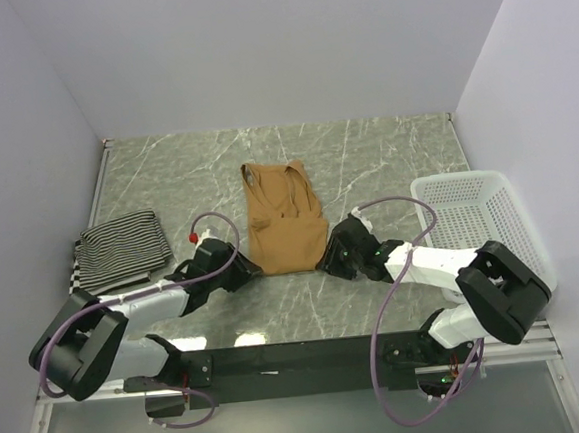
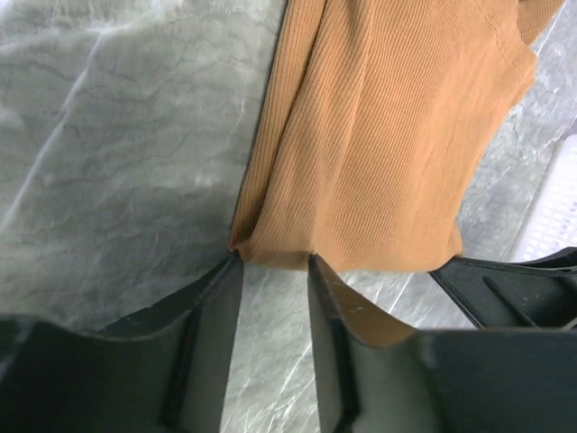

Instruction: Fold and stack the tank tops

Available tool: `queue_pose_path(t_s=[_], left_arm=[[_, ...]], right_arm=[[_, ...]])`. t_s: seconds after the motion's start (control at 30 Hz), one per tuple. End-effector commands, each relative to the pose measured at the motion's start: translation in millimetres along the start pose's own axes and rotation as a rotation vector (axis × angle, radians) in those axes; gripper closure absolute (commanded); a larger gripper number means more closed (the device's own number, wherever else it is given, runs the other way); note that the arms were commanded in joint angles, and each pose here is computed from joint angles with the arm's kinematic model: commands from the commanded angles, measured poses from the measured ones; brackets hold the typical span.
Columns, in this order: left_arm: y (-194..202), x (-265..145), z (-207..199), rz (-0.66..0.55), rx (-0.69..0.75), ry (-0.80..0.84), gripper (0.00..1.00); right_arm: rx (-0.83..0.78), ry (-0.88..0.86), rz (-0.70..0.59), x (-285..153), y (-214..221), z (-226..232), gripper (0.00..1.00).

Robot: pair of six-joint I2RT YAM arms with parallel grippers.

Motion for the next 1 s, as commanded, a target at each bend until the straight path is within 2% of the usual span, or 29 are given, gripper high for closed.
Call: queue_pose_path(t_s=[0.0,0.17,0.27,0.4,0.5,0.63,0.87,0.97], left_arm=[[6.5,4.9,11.2,0.03,0.01,-0.054,0.59],[4.3,10.7,14.0,0.024,0.043,-0.086,0.68],[-0.1,14.1,8.2,0.036,0.086,-0.078,0.78],[1.4,10.4,8.7,0.066,0.125,-0.099,0.99],[5.7,-0.4,9.4,0.078,0.133,-0.109,0.99],[15.7,-22.3,7.7,0.086,0.153,-0.115,0.99],[37.6,-66.8,-6.6,0.104,0.159,-0.022,0.99],[49.0,-82.1,-9.3,0.13,0.155,-0.003,0.99]], right_arm=[[0.016,0.015,-0.052,7.9,-2.9,-5.9,0.54],[-0.006,0.008,-0.094,12.9,-9.4,1.7,0.62],[-0.038,0.024,-0.1,17.1,-11.2,2.3,0.71],[-0.093,0.062,-0.1,18.1,-13.2,0.1,0.92],[-0.137,0.093,-0.092,8.3,-8.9,-8.6,1.0],[-0.199,0.118,-0.066,-12.4,8.5,-23.6,1.0],[-0.264,0.105,0.017,-50.7,50.2,-46.2,1.0],[-0.292,0.062,0.045,-71.5,62.9,-38.0,1.0]])
Point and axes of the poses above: each gripper's point midway between its finger pads, its own x axis out along the fingers, its own z axis along the line the jaws close on, y = z × x, the point moved 7 cm from there along -x, back along the fingers, and after that the axes turned 15 degrees about x, right-handed, at the moved point
